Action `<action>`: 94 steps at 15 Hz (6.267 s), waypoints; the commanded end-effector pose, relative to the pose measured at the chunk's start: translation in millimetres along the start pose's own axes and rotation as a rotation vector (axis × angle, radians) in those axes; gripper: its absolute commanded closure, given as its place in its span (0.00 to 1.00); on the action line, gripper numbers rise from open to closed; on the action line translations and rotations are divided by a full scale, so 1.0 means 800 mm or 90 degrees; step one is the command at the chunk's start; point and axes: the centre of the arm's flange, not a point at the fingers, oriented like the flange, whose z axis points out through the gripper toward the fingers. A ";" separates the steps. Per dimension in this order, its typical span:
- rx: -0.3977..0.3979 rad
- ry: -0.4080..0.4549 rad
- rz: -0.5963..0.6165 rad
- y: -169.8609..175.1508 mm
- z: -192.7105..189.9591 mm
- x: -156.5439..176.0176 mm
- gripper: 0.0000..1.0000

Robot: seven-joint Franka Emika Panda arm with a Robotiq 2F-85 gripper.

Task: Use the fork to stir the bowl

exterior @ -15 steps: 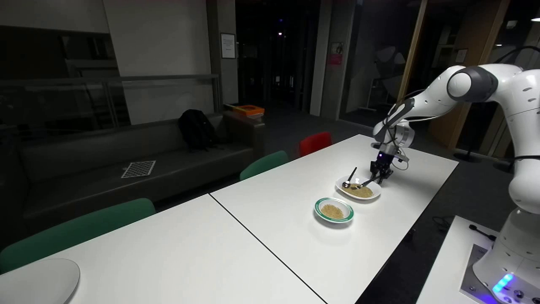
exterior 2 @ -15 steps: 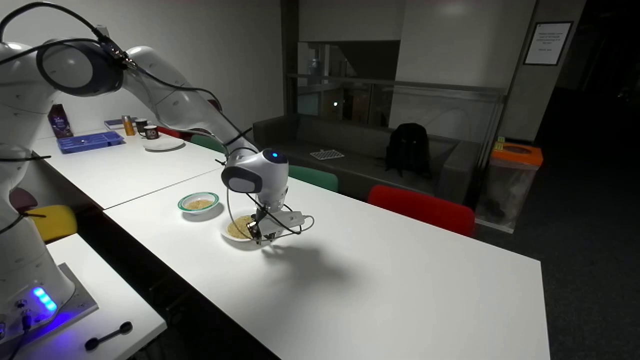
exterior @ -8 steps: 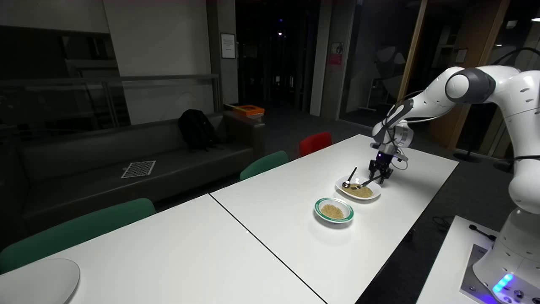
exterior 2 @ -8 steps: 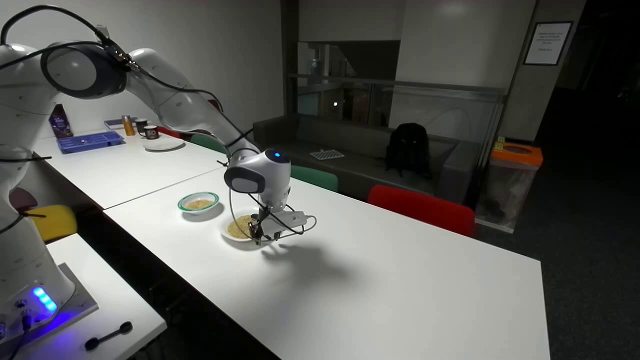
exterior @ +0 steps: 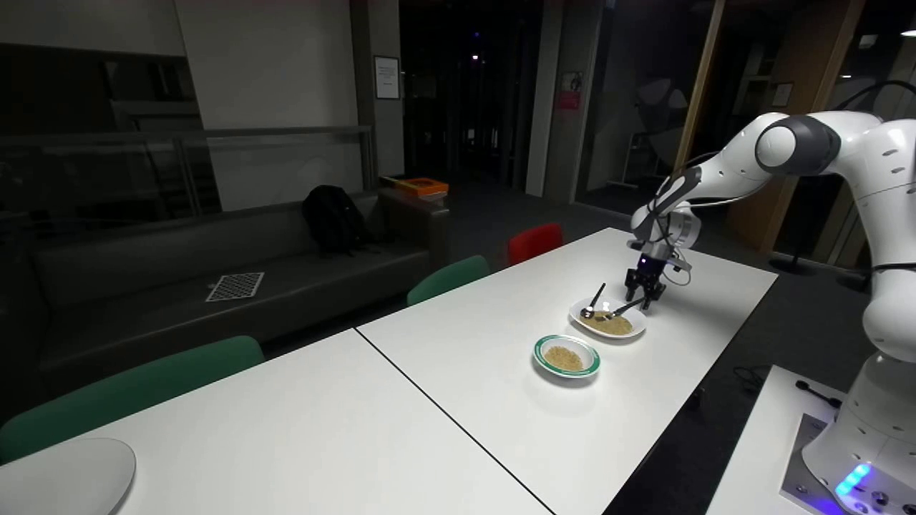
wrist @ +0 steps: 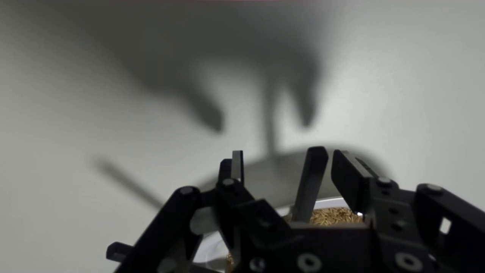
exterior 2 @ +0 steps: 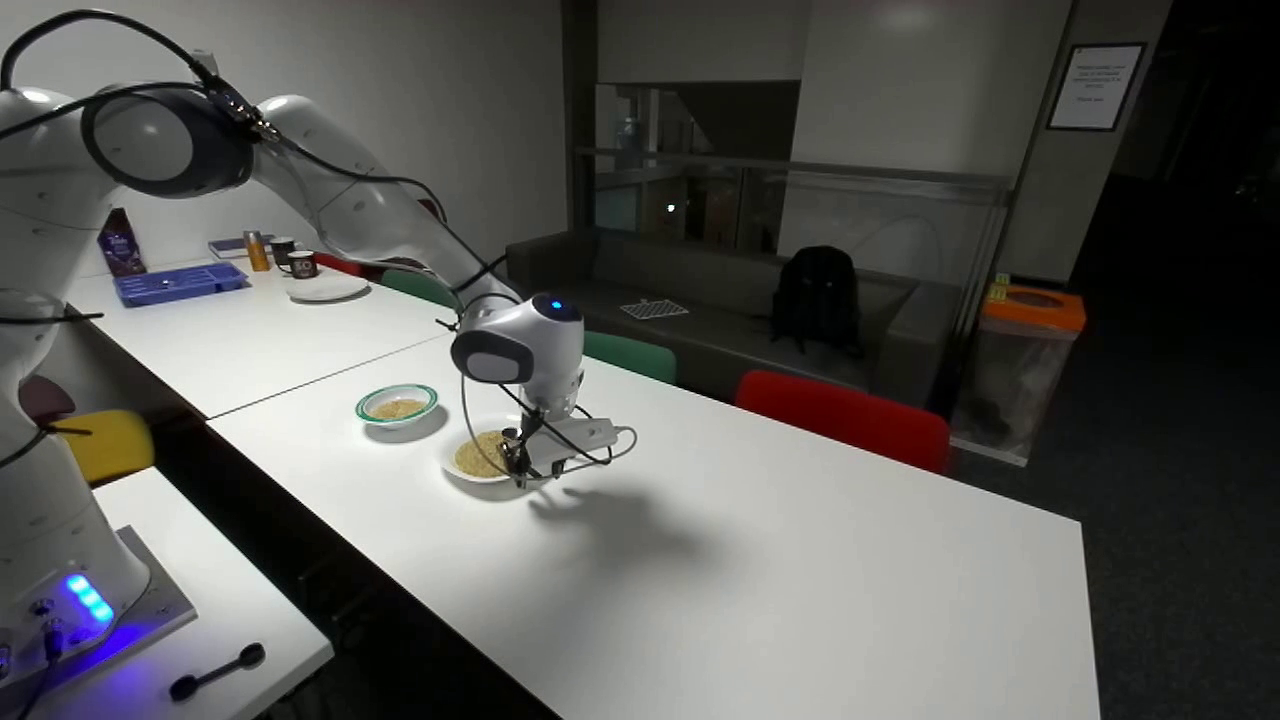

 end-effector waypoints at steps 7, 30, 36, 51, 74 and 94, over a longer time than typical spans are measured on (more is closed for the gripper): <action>-0.002 -0.006 0.012 0.006 -0.015 -0.002 0.52; 0.002 -0.019 0.006 0.006 -0.025 0.005 1.00; 0.007 -0.025 0.015 0.007 -0.025 0.006 0.97; -0.012 -0.076 -0.026 0.000 -0.083 0.041 0.97; -0.221 -0.418 -0.076 -0.105 -0.170 0.184 0.97; -0.217 -0.409 -0.081 -0.083 -0.165 0.178 0.89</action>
